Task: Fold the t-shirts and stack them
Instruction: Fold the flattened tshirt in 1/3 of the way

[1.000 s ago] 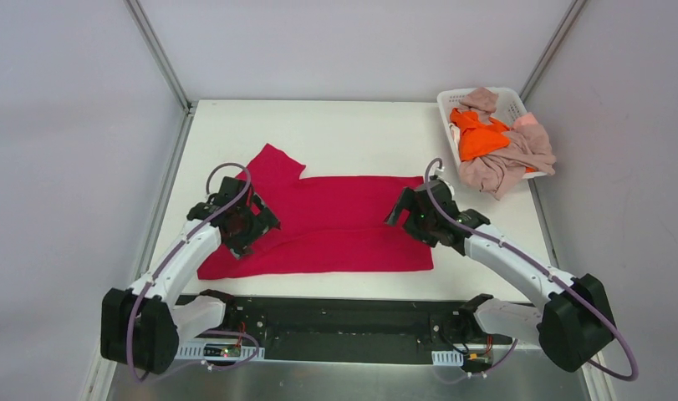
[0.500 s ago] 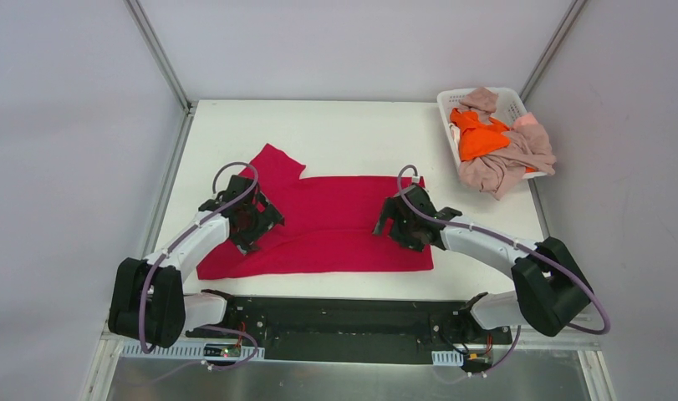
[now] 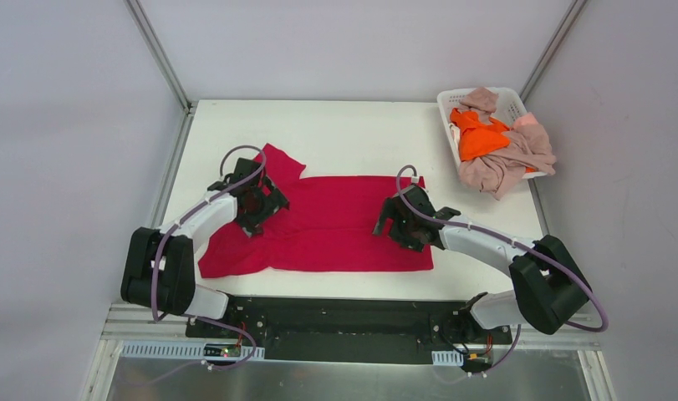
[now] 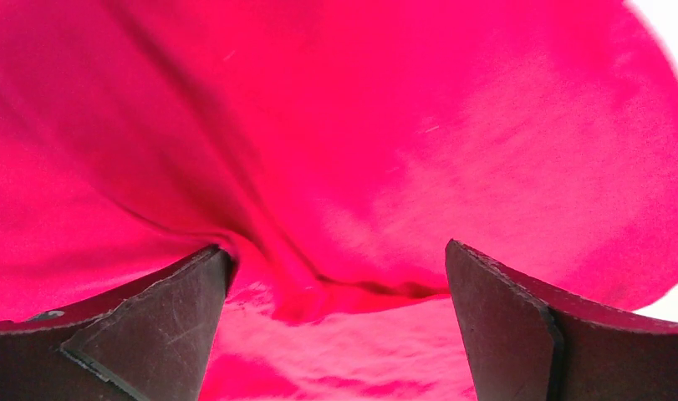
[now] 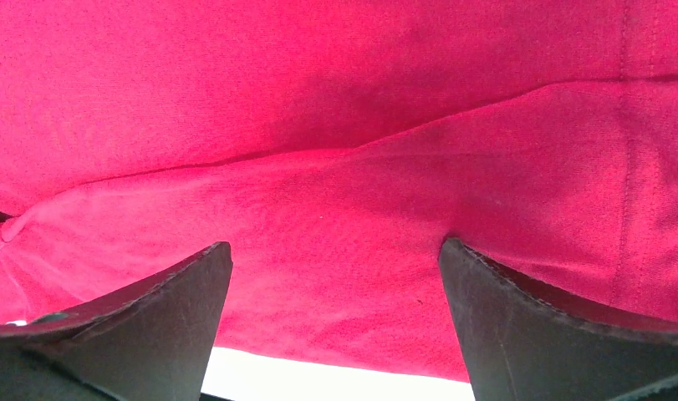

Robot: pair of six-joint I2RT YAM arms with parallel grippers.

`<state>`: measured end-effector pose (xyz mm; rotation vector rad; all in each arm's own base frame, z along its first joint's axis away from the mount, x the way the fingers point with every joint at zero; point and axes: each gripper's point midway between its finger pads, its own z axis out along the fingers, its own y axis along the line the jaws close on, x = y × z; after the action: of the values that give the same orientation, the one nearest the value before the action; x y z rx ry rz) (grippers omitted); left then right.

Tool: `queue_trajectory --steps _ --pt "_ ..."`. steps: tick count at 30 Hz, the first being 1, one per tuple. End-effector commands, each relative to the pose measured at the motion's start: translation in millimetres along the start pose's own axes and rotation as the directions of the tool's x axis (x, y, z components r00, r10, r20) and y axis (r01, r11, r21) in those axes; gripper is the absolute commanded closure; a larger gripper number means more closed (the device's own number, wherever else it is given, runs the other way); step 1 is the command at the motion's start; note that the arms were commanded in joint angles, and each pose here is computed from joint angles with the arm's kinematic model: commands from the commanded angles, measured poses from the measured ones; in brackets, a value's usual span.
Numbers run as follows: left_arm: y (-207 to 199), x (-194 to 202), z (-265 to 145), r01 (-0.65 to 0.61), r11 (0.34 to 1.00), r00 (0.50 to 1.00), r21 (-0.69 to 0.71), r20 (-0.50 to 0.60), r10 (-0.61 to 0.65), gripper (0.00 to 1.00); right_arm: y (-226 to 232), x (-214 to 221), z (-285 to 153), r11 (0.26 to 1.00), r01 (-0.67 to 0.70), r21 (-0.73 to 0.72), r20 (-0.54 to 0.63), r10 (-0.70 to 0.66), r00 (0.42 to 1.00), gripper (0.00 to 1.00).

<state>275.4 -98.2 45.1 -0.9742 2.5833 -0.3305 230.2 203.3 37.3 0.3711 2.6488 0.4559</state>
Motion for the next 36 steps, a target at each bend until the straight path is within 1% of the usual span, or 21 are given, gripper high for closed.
queue_trajectory --steps 1,3,5,6,9,11,14,17,18,20,24,28,34,36 --pt "-52.8 -45.4 -13.2 -0.053 0.993 0.991 0.106 0.126 0.04 0.01 -10.6 -1.2 2.9 0.999 0.007 0.049 0.017 -0.008 1.0 0.01" --pt "-67.0 -55.8 -15.8 -0.064 0.99 0.989 0.123 0.143 0.046 0.01 -13.2 -1.8 1.6 0.998 0.01 0.059 0.022 -0.011 1.0 0.01" --pt "-75.2 -71.1 -14.2 -0.069 0.991 0.981 0.11 0.186 0.048 0.01 -15.7 -1.4 1.0 0.998 0.012 0.069 0.023 -0.014 1.0 0.01" --pt "-77.9 -76.1 -8.4 -0.088 0.991 0.979 0.096 0.192 0.068 0.01 -16.1 -1.0 0.6 0.997 0.015 0.071 0.021 -0.017 1.0 0.01" --pt "-90.2 -84.9 -0.8 -0.139 0.984 0.977 0.108 0.174 0.119 0.01 -16.6 -1.3 -0.4 0.997 0.014 0.07 0.024 -0.016 1.0 0.01" --pt "-93.3 -78.9 -5.2 -0.176 0.974 0.976 0.141 0.15 0.155 0.01 -15.7 -1.2 -1.1 0.998 0.016 0.065 0.024 -0.017 1.0 0.01" --pt "-79.7 -67.6 -26.0 -0.19 0.968 0.972 0.165 0.171 0.162 0.01 -17.6 -0.3 -0.8 0.997 0.023 0.072 0.02 -0.024 1.0 0.01" --pt "-47.2 -51.4 -43.8 -0.158 0.975 0.971 0.154 0.204 0.125 0.01 -18.4 1.8 -0.2 0.997 0.029 0.073 0.009 -0.03 1.0 0.01" --pt "-31.0 -39.7 -42.9 -0.141 0.98 0.975 0.14 0.191 0.113 0.01 -18.9 2.3 0.3 0.997 0.03 0.075 0.007 -0.03 1.0 0.01" --pt "-11.5 -24.4 -44.6 -0.116 0.983 0.979 0.14 0.183 0.089 0.01 -19.2 2.9 1.4 0.996 0.032 0.079 0.002 -0.033 0.999 0.01" --pt "17.2 -13.7 -39.0 -0.086 0.992 0.978 0.092 0.198 0.067 0.01 -17.4 3.3 3.1 0.997 0.035 0.073 -0.004 -0.034 0.999 0.01" --pt "22.4 -16.2 -31.0 -0.073 0.996 0.977 0.053 0.202 0.061 0.01 -17.0 4.2 4.6 0.997 0.037 0.07 -0.007 -0.037 0.999 0.01" --pt "12.8 -29.9 -12.1 -0.074 0.997 0.975 0.017 0.211 0.069 0.01 -16.5 5.7 7.0 0.997 0.038 0.069 -0.017 -0.037 0.999 0.01" --pt "6.4 -40.0 -7.7 -0.073 0.997 0.969 0.013 0.238 0.068 0.01 -16.5 5.9 7.4 0.997 0.038 0.069 -0.017 -0.037 0.999 0.01"
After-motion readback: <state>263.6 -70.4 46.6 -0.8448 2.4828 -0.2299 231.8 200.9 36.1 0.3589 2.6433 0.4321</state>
